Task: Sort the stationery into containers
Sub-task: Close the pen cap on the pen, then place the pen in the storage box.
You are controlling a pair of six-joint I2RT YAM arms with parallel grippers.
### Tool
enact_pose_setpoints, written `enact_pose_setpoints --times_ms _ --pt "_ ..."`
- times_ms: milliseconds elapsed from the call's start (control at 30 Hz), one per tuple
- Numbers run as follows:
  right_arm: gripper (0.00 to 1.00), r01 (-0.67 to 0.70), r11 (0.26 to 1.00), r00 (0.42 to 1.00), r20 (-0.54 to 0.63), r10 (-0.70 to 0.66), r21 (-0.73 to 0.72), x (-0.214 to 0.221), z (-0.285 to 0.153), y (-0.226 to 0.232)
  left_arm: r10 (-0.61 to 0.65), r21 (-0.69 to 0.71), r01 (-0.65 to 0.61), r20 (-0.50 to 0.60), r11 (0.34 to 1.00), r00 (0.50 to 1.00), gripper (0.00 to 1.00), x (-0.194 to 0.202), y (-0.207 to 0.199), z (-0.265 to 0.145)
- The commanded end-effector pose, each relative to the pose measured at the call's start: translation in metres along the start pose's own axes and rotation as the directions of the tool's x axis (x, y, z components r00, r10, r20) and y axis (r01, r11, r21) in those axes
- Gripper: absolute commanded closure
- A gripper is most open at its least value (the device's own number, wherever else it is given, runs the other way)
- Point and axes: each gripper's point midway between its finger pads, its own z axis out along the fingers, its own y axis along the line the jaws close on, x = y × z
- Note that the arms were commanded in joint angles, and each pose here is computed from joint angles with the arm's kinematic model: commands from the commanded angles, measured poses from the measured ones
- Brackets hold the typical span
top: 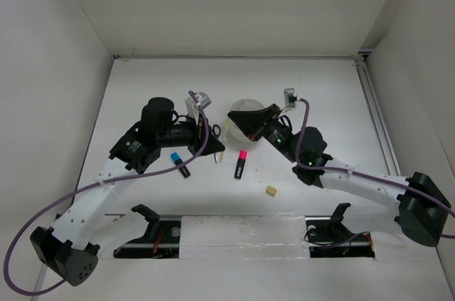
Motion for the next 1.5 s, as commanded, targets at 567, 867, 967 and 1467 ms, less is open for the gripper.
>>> enact_pose_setpoints --times_ms 567,867,967,1467 --pt "0.59 0.019 0.999 0.976 -0.218 -0.027 -0.041 0.047 -0.019 0.022 0.255 -0.021 -0.258 0.26 0.966 0.931 1.0 -0.065 -0.017 -0.016" --pt "0.36 0.072 0.997 0.993 -0.088 -0.074 -0.022 -0.006 -0.042 0.027 0.263 -0.137 -0.235 0.236 0.962 0.936 1.0 -0.063 0.009 0.001" --pt "0.34 0.127 0.991 0.992 -0.017 -0.126 0.051 -0.042 -0.067 0.028 0.271 -0.193 -0.228 0.24 0.954 0.932 1.0 -0.078 0.028 0.015" --pt "0.26 0.234 0.861 0.958 0.043 -0.283 0.452 -0.128 -0.175 0.008 0.294 -0.293 -0.225 0.216 0.929 0.931 1.0 -0.111 0.062 0.146"
